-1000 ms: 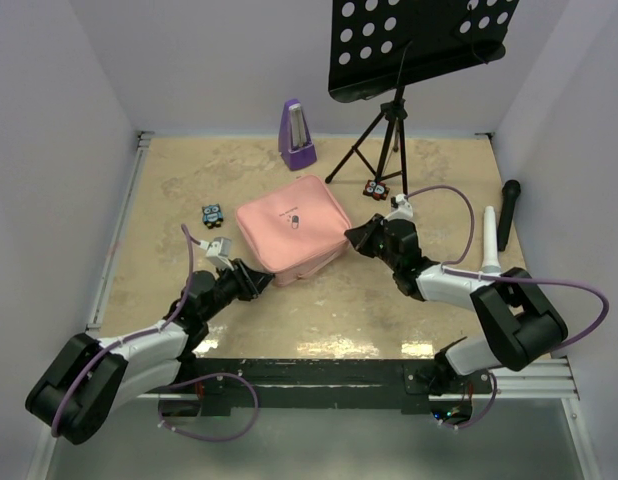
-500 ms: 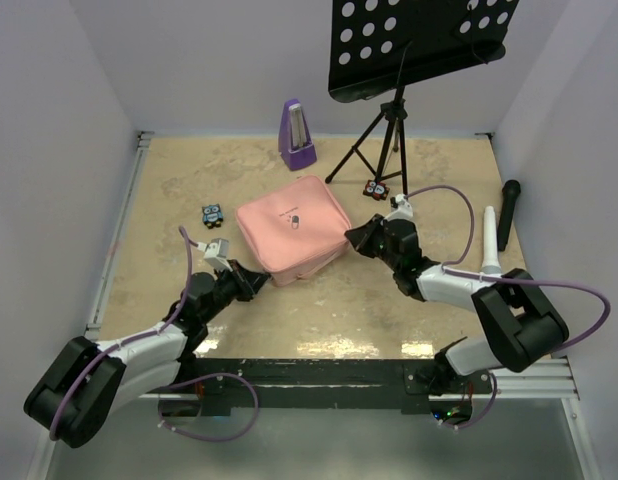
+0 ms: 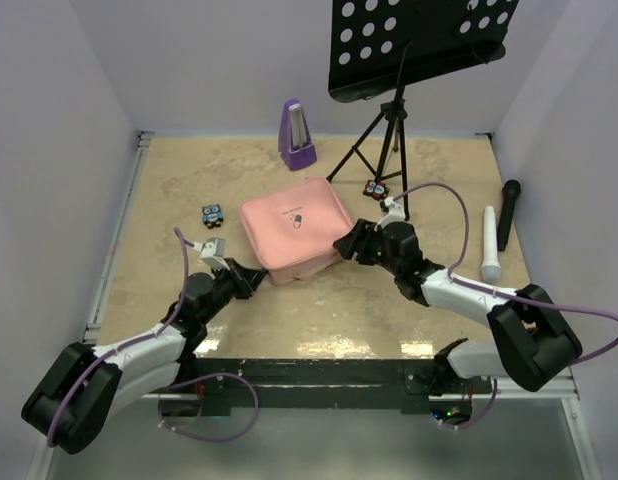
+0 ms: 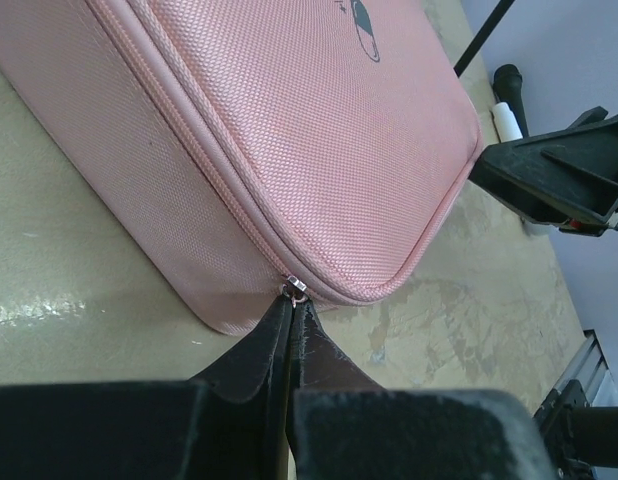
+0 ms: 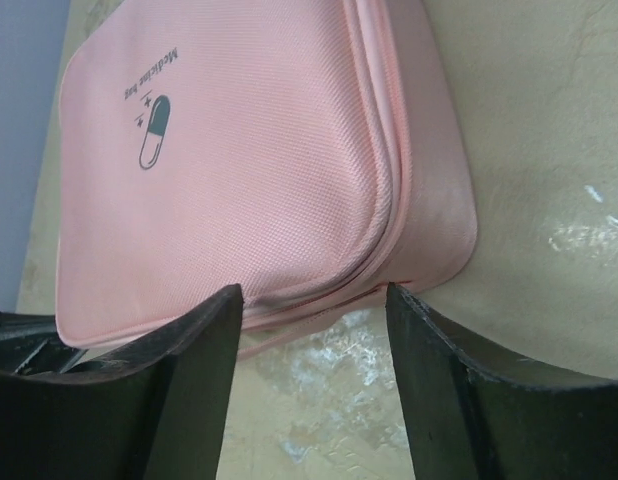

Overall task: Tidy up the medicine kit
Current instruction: Adjust the medicine box at the center of the board.

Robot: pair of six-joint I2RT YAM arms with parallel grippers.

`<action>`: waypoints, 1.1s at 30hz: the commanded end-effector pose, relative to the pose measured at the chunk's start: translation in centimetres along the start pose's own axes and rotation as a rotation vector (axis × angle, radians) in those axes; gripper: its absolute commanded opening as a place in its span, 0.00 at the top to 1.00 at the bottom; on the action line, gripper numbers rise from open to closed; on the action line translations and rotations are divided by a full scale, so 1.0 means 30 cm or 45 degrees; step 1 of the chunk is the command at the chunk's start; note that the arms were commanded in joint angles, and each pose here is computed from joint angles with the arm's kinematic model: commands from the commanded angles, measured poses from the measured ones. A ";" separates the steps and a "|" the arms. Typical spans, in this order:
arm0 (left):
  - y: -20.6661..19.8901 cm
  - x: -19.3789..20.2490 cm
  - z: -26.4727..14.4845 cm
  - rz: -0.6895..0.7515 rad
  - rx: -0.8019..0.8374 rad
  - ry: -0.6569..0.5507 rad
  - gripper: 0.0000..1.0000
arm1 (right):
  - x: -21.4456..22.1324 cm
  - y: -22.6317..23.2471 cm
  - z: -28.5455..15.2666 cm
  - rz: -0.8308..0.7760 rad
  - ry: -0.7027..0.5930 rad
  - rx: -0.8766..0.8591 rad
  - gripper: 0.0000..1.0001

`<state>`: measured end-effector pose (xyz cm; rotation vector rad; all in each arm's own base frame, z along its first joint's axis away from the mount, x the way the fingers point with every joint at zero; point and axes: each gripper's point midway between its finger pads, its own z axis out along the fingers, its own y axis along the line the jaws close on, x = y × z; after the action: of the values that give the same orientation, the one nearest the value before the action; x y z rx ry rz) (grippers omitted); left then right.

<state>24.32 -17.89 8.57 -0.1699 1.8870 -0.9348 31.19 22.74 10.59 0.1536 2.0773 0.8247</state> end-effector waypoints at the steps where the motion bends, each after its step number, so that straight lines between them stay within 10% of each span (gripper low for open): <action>1: 0.058 0.045 -0.044 0.035 -0.027 -0.014 1.00 | -0.033 0.063 0.005 -0.038 0.006 -0.071 0.34; 19: 0.118 0.105 -0.044 0.019 -0.125 0.081 1.00 | -0.237 0.164 -0.048 -0.201 -0.166 -0.035 0.36; 33: 0.125 0.113 -0.045 0.011 -0.128 0.084 1.00 | -0.083 0.204 -0.035 -0.191 -0.048 -0.032 0.23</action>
<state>24.40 -17.72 7.62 -0.1705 1.9158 -0.9077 31.18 26.67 16.08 -0.1089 2.0265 0.7248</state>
